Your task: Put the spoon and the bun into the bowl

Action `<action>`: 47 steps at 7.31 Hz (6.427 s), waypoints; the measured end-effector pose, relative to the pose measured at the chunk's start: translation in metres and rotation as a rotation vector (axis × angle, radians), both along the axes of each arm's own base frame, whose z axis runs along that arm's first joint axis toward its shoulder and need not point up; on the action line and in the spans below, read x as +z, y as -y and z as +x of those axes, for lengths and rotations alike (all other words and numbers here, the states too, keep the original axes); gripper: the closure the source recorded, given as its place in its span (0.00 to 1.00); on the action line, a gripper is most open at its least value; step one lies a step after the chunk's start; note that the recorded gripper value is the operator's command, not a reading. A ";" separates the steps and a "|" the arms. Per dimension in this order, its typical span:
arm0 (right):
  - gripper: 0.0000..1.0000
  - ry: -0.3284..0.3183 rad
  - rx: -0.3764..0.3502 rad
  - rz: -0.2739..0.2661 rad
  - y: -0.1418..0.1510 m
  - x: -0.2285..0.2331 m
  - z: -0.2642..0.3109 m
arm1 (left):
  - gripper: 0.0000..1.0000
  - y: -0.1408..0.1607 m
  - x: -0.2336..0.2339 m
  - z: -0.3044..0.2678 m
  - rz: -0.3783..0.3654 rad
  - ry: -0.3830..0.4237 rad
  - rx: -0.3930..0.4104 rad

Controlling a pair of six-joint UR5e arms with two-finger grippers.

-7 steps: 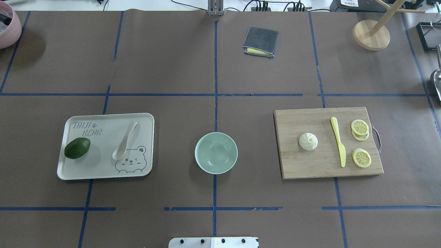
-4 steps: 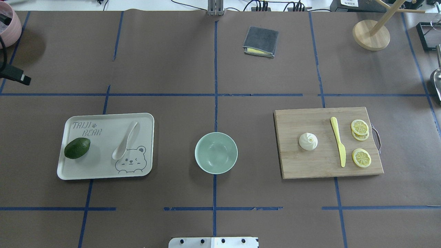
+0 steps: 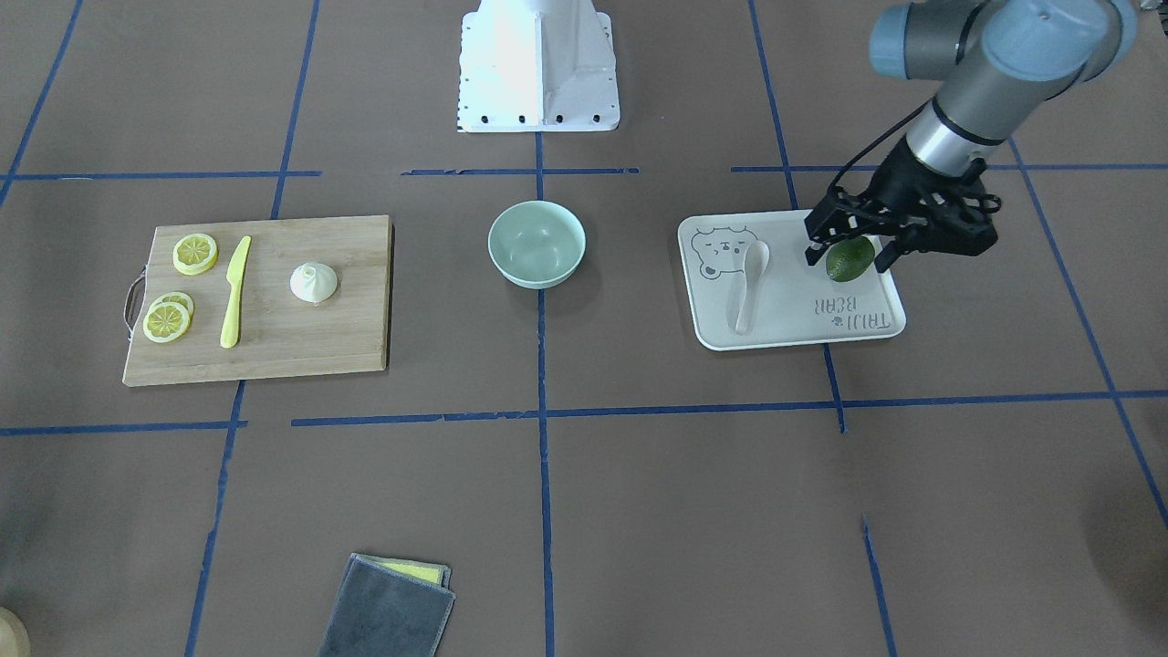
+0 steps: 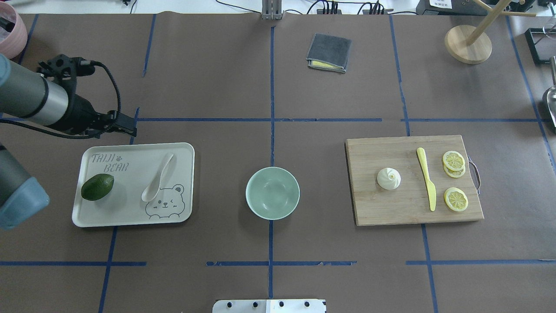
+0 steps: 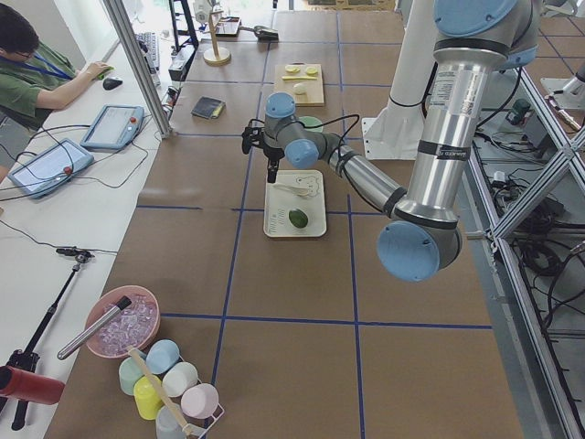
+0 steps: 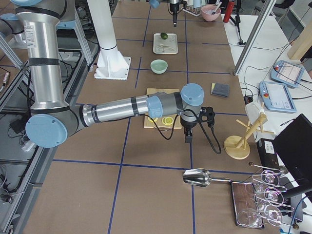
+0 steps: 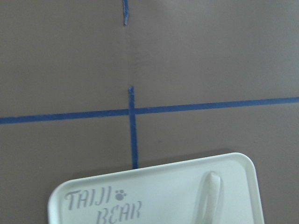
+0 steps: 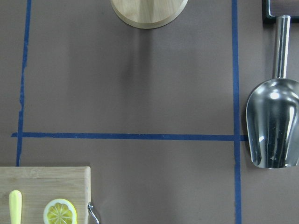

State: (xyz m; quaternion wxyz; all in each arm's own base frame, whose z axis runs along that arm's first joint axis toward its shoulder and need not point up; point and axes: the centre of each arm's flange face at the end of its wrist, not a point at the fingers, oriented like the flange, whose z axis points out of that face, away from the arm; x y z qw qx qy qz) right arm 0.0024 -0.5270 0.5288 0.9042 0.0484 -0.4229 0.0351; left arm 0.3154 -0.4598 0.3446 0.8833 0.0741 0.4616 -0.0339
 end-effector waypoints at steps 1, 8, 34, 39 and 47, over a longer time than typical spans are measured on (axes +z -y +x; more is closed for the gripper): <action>0.00 0.018 0.023 -0.010 0.002 -0.009 -0.013 | 0.02 -0.005 -0.003 0.033 -0.020 0.015 -0.026; 0.00 0.068 0.038 -0.058 -0.010 -0.065 -0.076 | 0.15 -0.031 0.032 0.134 -0.026 0.137 -0.012; 0.00 -0.006 0.081 -0.004 -0.101 -0.137 -0.380 | 1.00 -0.030 -0.140 0.180 -0.312 -0.316 -0.245; 0.55 -0.048 0.032 -0.019 -0.124 -0.123 -0.402 | 1.00 -0.046 -0.146 0.205 -0.328 -0.326 -0.213; 1.00 -0.022 0.008 -0.035 -0.129 -0.140 -0.394 | 0.00 -0.060 -0.141 0.241 -0.365 -0.356 -0.224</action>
